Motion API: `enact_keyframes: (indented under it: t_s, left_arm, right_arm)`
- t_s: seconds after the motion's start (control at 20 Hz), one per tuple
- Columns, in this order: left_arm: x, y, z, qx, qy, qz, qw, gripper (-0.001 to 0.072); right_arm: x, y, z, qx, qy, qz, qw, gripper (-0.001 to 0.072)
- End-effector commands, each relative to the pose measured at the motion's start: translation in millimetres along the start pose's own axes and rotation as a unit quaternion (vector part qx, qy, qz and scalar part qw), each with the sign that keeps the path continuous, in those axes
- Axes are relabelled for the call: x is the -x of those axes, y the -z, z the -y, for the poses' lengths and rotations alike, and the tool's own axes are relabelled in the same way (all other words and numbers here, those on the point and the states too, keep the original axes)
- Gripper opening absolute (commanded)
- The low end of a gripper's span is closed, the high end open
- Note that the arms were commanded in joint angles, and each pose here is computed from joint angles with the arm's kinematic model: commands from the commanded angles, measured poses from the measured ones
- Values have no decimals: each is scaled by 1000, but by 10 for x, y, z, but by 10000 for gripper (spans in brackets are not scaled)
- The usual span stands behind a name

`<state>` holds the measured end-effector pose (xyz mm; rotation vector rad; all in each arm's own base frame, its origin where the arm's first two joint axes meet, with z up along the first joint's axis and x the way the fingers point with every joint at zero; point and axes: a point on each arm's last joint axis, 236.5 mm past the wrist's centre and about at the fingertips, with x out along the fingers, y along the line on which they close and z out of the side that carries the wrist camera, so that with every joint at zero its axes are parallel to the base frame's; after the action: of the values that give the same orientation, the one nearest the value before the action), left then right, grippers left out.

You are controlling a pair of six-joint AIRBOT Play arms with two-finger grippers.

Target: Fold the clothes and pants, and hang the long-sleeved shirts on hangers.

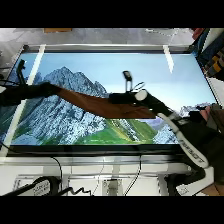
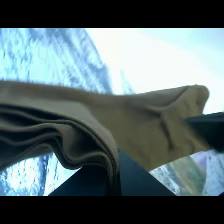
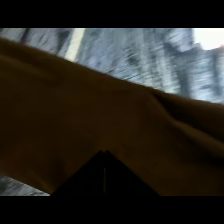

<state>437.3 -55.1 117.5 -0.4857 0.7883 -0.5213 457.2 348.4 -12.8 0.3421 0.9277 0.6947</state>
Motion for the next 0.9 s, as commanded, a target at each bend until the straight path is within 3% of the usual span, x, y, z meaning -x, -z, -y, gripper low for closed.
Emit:
enact_keyframes:
  t_s: [0.0, 0.2, 0.35, 0.6, 0.85]
  left_arm:
    - [295, -82, 305, -48, -6, 23, 999, 17]
    - [356, -101, 376, -56, -6, 30, 998, 17]
    - [267, -10, 365, -58, -3, 10, 998, 17]
    - [-187, 234, 689, -75, 37, -36, 996, 17]
    - [-1155, 698, 1476, -114, 90, -65, 987, 16]
  right_arm:
    - [-575, 429, -666, 0, -54, -71, 996, 8]
    - [-923, 780, -1251, 30, -90, -98, 991, 8]
    - [-949, 856, -1295, 50, -87, -103, 990, 9]
    - [-586, 420, -503, 78, -23, -113, 990, 9]
    - [375, -245, 880, -1, 81, -105, 991, 9]
